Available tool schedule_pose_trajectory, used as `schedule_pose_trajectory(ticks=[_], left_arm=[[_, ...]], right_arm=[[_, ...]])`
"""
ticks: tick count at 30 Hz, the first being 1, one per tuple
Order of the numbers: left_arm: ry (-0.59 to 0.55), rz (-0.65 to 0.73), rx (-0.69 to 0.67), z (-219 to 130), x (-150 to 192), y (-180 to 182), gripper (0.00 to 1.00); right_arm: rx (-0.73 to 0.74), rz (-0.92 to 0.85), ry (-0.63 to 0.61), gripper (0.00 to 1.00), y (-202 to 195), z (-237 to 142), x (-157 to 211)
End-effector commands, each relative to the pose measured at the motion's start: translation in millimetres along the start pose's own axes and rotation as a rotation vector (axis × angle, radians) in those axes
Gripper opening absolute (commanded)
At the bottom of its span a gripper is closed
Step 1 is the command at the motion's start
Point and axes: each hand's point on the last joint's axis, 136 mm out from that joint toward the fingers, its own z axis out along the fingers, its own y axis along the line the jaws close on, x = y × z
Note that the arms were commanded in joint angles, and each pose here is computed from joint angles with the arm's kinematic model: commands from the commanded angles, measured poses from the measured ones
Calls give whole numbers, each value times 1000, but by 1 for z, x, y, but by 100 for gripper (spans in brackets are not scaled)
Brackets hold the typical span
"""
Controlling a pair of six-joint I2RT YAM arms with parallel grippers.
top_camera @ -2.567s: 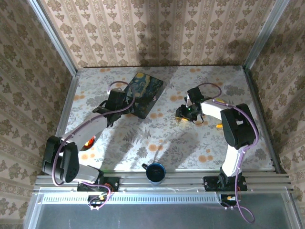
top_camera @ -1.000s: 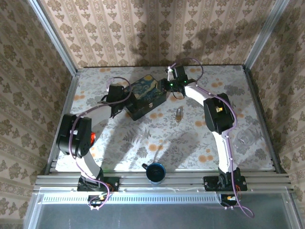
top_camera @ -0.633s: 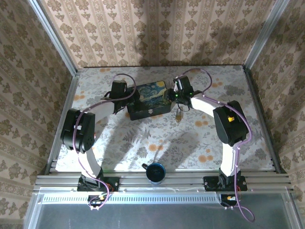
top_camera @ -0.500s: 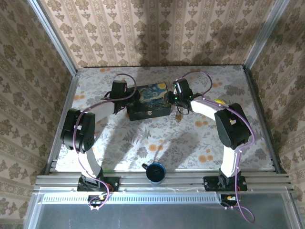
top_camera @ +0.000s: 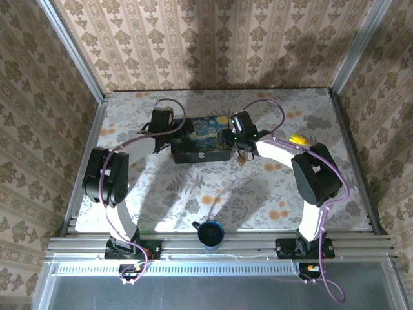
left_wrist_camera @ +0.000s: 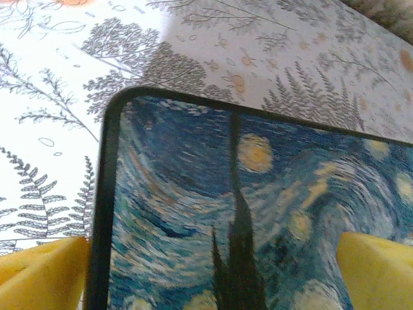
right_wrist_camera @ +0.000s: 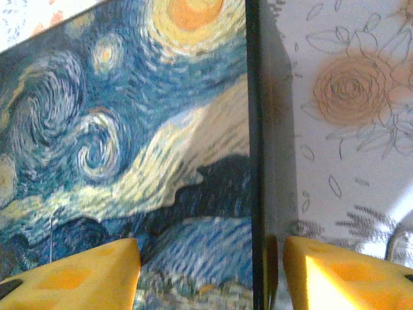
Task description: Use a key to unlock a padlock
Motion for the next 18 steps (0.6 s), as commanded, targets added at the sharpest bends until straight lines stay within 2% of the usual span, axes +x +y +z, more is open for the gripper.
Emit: schedule_pose_trajectory(ticks=[1, 5, 6, 7, 8, 13, 18], left_arm=[[-121, 44, 51, -50, -39, -17, 100], [-217, 74, -19, -97, -61, 1, 100], [-241, 84, -41, -112, -64, 6, 100], [-263, 97, -72, -125, -65, 14, 100], [-286, 112, -103, -137, -66, 20, 100], [-430, 210, -303, -197, -53, 63, 100], [-617, 295, -411, -232, -28, 95, 100]], right_arm=[[97, -83, -45, 68, -5, -37, -14], [181, -135, -124, 81, -16, -75, -32], [201, -145, -146, 86, -19, -85, -34], [220, -148, -169, 98, -24, -95, -36], [235, -154, -187, 100, -28, -104, -37], [329, -153, -306, 100, -66, -152, -33], [414, -120, -400, 100, -110, -172, -20]])
